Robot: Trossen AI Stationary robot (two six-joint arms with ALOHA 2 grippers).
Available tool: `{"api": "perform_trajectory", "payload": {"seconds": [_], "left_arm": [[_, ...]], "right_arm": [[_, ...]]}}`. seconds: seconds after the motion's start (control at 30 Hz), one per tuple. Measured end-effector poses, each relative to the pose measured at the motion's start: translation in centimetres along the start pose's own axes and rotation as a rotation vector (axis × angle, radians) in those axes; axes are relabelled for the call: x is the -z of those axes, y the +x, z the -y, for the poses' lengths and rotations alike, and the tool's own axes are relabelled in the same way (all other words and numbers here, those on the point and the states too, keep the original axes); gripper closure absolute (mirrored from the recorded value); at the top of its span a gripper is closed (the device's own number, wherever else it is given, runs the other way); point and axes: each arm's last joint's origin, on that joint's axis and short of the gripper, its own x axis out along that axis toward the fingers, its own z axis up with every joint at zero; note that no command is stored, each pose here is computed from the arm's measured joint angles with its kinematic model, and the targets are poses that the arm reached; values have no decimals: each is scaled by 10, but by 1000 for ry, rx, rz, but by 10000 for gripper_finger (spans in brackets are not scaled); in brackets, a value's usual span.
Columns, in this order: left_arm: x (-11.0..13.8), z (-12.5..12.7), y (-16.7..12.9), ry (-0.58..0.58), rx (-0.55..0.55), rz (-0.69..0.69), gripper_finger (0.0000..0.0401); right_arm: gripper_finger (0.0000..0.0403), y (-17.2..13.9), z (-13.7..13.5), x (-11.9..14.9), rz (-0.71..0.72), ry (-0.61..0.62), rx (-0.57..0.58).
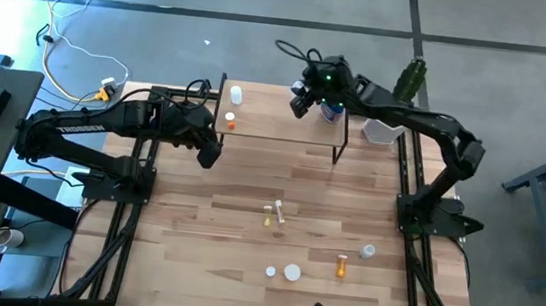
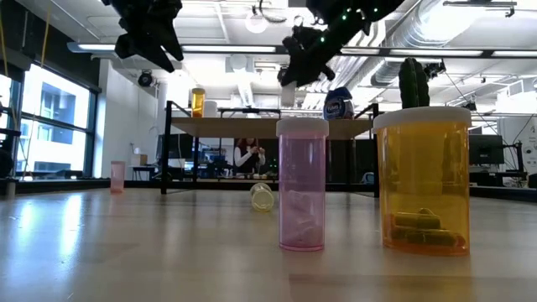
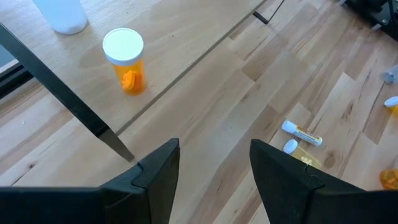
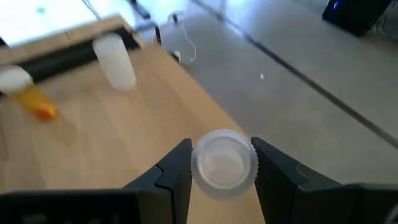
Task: Pick and place medicine bottles onto shelf by color
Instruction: Put the white pill bottle on the shelf
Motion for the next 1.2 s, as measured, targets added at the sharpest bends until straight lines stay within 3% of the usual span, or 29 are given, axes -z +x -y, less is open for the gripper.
{"api": "perform_trajectory", "payload": {"seconds": [0.43, 0.87, 1.2], "left_arm": [[4, -1, 0, 6, 10, -48, 217], [6, -1, 0, 8, 22, -84, 217], [7, -2, 0, 11, 20, -86, 217]], "right_arm": [[279, 11, 7, 18, -148, 14, 32], [278, 12, 9, 19, -158, -9, 32], [232, 12, 8, 19, -159, -2, 9]]}}
